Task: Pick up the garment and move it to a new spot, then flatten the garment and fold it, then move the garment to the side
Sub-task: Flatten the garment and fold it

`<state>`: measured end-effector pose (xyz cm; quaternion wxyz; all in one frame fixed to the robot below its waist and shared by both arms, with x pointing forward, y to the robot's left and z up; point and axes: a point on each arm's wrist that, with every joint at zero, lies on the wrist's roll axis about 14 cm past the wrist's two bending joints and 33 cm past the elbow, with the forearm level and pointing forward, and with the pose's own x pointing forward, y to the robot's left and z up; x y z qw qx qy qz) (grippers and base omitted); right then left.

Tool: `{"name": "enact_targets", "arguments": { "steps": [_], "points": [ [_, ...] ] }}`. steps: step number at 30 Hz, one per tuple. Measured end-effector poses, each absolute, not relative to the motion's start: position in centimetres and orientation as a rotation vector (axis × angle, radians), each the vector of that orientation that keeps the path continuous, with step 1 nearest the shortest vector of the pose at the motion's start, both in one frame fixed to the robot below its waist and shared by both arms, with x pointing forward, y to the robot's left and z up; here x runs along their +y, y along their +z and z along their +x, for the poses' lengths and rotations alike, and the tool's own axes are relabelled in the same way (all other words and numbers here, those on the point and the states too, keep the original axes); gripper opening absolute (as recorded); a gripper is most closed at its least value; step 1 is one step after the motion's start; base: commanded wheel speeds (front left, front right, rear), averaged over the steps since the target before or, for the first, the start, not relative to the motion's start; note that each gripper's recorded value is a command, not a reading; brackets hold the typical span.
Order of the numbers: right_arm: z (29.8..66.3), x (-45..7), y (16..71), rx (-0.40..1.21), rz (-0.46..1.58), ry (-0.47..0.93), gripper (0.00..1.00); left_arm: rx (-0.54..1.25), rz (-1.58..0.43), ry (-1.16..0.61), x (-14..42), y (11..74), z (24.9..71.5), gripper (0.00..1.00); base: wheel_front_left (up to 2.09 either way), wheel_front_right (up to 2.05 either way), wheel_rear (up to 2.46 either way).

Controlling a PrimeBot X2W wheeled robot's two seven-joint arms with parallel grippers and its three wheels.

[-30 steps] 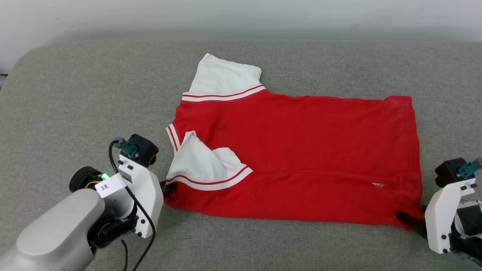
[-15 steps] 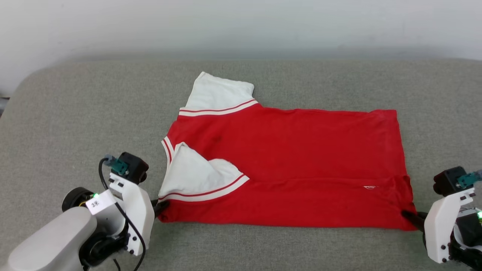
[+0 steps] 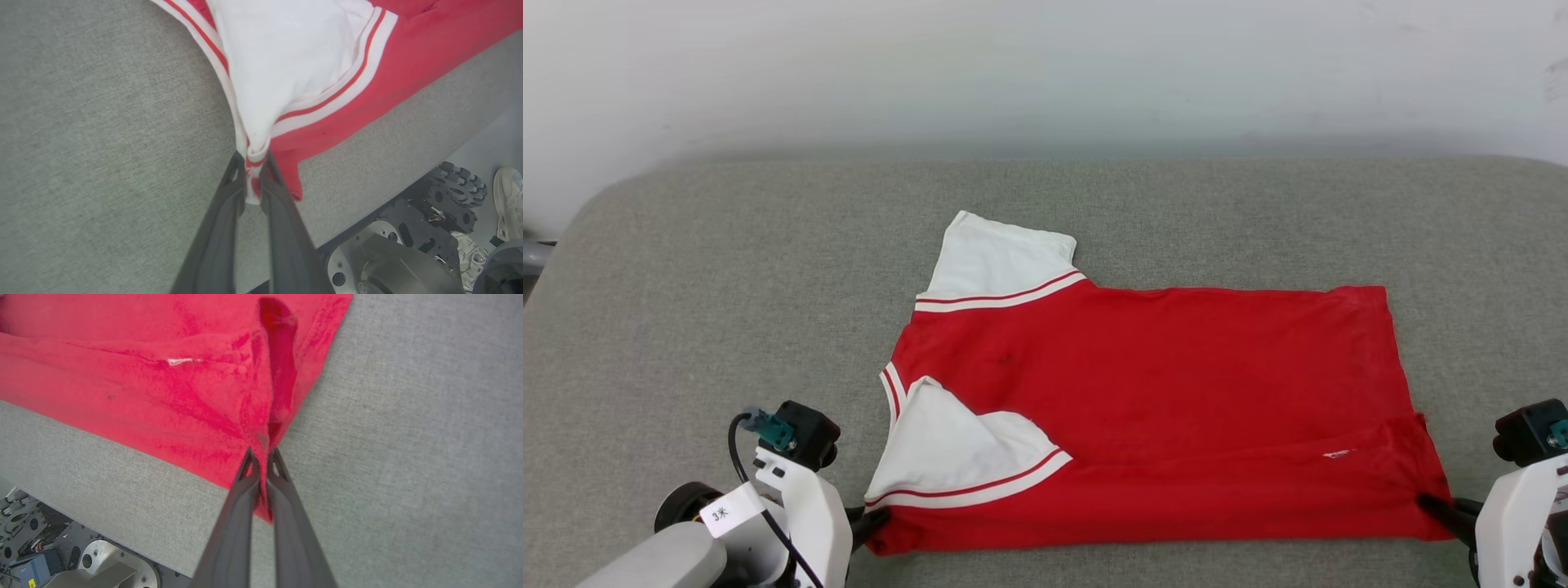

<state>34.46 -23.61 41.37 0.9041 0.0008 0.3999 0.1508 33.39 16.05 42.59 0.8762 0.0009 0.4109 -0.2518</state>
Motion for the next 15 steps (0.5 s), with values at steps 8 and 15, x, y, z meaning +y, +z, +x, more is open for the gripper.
{"name": "enact_targets", "arguments": {
  "steps": [8,15],
  "points": [
    [33.9,-23.8,38.7,0.91,0.068,0.264,0.0,0.93,-0.044,-0.488,16.4,40.1,33.1,0.0,0.0,0.0,0.0],
    [33.8,-23.7,37.2,0.924,0.091,0.24,0.27,0.953,-0.063,-0.468,16.6,38.6,33.1,0.37,0.0,0.0,0.0]
  ]
}}
